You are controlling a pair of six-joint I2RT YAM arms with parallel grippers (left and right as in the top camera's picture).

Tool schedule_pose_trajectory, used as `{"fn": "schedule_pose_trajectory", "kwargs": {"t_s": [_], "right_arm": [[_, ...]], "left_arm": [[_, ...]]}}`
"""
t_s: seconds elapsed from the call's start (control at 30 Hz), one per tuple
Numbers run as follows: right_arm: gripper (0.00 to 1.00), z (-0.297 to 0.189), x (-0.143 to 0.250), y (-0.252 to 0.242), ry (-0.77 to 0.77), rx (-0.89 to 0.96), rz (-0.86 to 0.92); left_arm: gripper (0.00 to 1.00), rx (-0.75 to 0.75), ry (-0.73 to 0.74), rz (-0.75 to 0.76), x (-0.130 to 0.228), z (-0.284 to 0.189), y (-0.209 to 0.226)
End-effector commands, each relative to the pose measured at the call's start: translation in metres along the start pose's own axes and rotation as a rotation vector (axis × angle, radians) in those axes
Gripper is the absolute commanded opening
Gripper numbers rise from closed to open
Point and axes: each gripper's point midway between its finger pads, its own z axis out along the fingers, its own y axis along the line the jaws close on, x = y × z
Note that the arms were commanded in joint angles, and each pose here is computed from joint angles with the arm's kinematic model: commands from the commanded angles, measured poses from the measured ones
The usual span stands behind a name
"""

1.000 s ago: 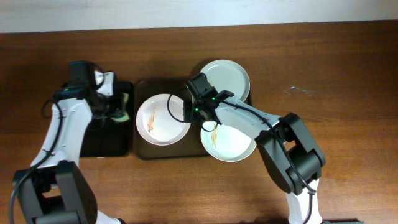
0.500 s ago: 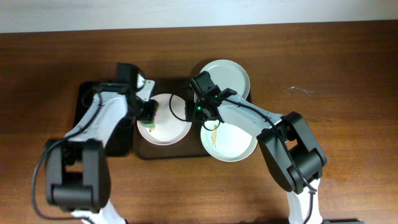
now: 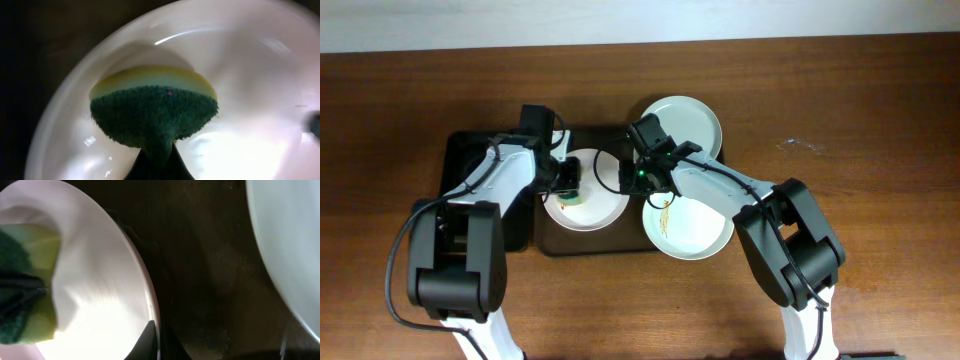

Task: Clean dirty plates on tray and stack at the side
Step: 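Tilt the pink plate with the right gripper and bring the sponge onto it, then scrub the pink plate with the sponge in the left gripper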

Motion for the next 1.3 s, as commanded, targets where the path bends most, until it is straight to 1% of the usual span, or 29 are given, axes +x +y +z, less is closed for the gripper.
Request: {"fn": "schedule_pose_trajectory", "kwargs": {"t_s": [0.0, 0.03, 0.1, 0.2, 0.27, 0.3, 0.47, 0.57, 0.63, 0.8, 0.93, 1.0, 1.07, 1.13, 1.2, 1.27], "right_arm": [[0.04, 0.004, 0.001, 0.003, 0.010, -0.017, -0.004], [0.04, 0.004, 0.001, 0.003, 0.010, -0.017, -0.004], [0.04, 0.004, 0.001, 0.003, 0.011, -0.016, -0.004], [0.04, 0.004, 0.001, 0.003, 0.010, -0.016, -0.004], [0.04, 0.004, 0.001, 0.003, 0.010, -0.016, -0.004], [0.04, 0.004, 0.001, 0.003, 0.010, -0.016, -0.004], [0.04, 0.004, 0.001, 0.003, 0.010, -0.017, -0.004], [0.04, 0.004, 0.001, 0.003, 0.009, -0.017, -0.004], [0.04, 0.004, 0.001, 0.003, 0.010, -0.017, -0.004], [0.04, 0.004, 0.002, 0.003, 0.013, -0.015, -0.004], [0.04, 0.004, 0.002, 0.002, 0.013, -0.014, -0.003], [0.04, 0.004, 0.002, 0.002, 0.013, -0.014, -0.003], [0.04, 0.004, 0.002, 0.002, 0.013, -0.014, -0.003], [0.04, 0.004, 0.002, 0.002, 0.011, -0.011, -0.003], [0.04, 0.004, 0.001, 0.002, 0.010, -0.012, -0.004], [0.04, 0.004, 0.001, 0.002, 0.008, -0.014, -0.004]], "left_arm": [[0.01, 0.129, 0.062, 0.049, 0.015, 0.024, -0.025], [0.01, 0.106, 0.052, 0.052, 0.013, 0.025, -0.021], [0.01, 0.013, 0.039, 0.052, 0.010, 0.025, -0.004], [0.00, -0.167, 0.046, 0.038, 0.012, 0.023, 0.026], [0.00, -0.257, 0.091, -0.035, 0.026, 0.019, 0.041], [0.00, -0.274, 0.121, -0.055, 0.034, 0.017, 0.044], [0.00, -0.295, 0.251, -0.102, 0.066, 0.009, 0.046], [0.00, -0.262, 0.252, -0.104, 0.066, 0.011, 0.040], [0.01, -0.209, 0.193, -0.095, 0.054, 0.020, 0.031], [0.01, -0.154, 0.034, -0.022, 0.033, 0.046, 0.010], [0.01, -0.252, -0.068, 0.015, 0.012, 0.045, 0.016], [0.01, -0.263, -0.088, 0.016, 0.006, 0.043, 0.017], [0.00, -0.272, -0.058, 0.009, 0.010, 0.039, 0.019], [0.00, -0.291, 0.010, -0.003, 0.021, 0.033, 0.024], [0.00, -0.317, 0.117, -0.041, 0.042, 0.024, 0.032], [0.01, -0.342, 0.201, -0.112, 0.063, 0.017, 0.038]]}}
